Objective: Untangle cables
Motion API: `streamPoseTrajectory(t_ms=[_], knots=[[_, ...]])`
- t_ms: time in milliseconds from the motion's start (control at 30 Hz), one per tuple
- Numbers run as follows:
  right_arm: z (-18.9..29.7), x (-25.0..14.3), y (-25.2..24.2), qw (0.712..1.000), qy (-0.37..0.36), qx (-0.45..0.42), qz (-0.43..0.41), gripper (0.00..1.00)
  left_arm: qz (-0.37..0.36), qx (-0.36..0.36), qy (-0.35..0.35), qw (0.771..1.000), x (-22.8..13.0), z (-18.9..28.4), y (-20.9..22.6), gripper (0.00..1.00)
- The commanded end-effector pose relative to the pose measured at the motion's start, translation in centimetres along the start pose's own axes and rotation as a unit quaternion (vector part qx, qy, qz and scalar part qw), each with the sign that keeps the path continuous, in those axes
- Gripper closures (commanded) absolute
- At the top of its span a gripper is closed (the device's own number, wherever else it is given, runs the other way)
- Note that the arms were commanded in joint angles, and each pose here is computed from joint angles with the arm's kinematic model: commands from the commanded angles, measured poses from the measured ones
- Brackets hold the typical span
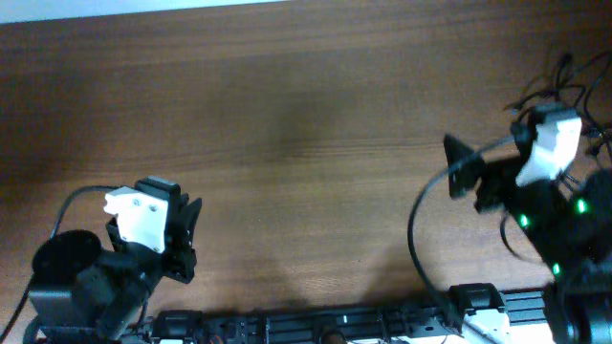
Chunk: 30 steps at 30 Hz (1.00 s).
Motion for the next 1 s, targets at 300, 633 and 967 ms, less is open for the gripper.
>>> streamPoseTrajectory(t_ms=[300, 633, 967], knots=[[6.0, -1.9, 1.3, 0.999, -0.038, -0.031, 0.018, 0.01, 0.033, -0.008, -0.034, 0.999, -2.9, 2.2, -0.3, 0.01], [6.0, -4.5, 1.7, 0.999, 0.043, -0.018, 0.002, 0.01, 0.033, -0.008, -0.034, 0.999, -2.9, 2.2, -0.3, 0.01], [6.1, -5.8, 1.9, 0.996, 0.084, -0.011, -0.007, 0.01, 0.035, -0.001, -0.029, 0.999, -3.1, 2.2, -0.2, 0.01]])
Point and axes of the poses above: each gripper's point midway between its finger pads, its own z axis back along the fingers, its own y axis along the line the jaws close on, x = y × z, the point moved 9 cm from there along z, back along the fingers, and after that the axes turned 13 degrees about z, right-handed, at the moved point
